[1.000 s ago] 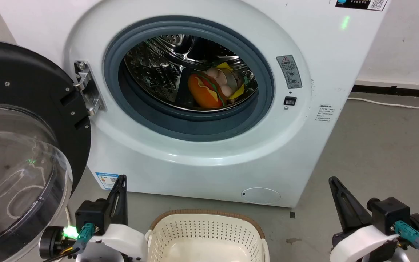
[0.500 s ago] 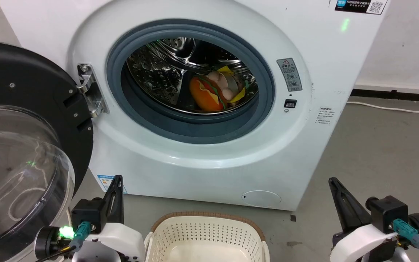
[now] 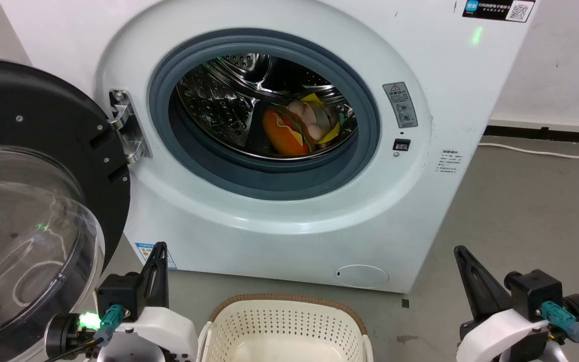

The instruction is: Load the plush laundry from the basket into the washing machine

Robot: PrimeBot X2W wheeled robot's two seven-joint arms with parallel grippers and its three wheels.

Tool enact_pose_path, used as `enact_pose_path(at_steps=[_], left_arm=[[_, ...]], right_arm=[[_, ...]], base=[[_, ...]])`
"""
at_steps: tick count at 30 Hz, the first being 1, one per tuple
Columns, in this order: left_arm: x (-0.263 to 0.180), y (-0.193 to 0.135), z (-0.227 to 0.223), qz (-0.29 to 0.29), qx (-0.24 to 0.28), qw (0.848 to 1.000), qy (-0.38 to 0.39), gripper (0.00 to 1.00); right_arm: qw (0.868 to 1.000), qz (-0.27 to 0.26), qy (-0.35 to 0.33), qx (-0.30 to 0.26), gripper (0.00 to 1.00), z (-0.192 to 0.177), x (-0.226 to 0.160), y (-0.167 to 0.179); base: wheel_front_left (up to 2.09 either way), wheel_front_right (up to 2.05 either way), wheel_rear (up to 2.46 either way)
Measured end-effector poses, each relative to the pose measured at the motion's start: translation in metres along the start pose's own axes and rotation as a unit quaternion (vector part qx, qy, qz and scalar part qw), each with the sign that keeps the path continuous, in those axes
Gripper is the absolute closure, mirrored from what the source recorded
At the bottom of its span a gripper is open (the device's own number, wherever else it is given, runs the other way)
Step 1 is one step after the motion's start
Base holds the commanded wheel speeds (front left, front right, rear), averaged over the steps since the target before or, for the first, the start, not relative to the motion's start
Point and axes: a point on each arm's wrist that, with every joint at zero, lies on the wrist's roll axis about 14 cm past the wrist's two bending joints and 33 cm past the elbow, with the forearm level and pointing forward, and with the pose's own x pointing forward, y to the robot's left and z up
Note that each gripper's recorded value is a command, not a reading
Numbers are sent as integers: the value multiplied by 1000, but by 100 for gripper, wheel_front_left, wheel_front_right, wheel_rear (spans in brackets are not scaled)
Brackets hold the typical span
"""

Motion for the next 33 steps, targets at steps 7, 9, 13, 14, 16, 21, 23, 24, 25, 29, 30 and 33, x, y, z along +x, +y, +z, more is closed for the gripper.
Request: enact_pose_path(at_steps=[7,9,13,14,16,21,23,24,25,29,30,33], left_arm=[[0,0,0,0,0,1000,0,100],[0,0,0,0,0,1000,0,100],[0,0,0,0,0,1000,0,100],[0,0,0,0,0,1000,0,100],[0,0,0,0,0,1000,0,100],[0,0,0,0,0,1000,0,100],[0,0,0,0,0,1000,0,100],[0,0,0,0,0,1000,0,100],[0,0,0,0,0,1000,0,100],[0,0,0,0,0,1000,0,100],[0,0,0,0,0,1000,0,100],[0,0,0,0,0,1000,0,100]], right_arm=[[1000,0,0,0,100,0,0,0],[1000,0,0,0,100,0,0,0],[1000,0,0,0,100,0,0,0],[1000,0,0,0,100,0,0,0],[1000,0,0,0,100,0,0,0],[1000,0,0,0,100,0,0,0],[1000,0,0,0,100,0,0,0],[1000,0,0,0,100,0,0,0],[1000,0,0,0,100,0,0,0],[1000,0,0,0,100,0,0,0],[1000,0,0,0,100,0,0,0],[1000,0,0,0,100,0,0,0]], base=[[0,0,0],[0,0,0],[0,0,0],[0,0,0],[0,0,0],[0,0,0],[0,0,0],[0,0,0],[0,0,0],[0,0,0],[0,0,0],[0,0,0]])
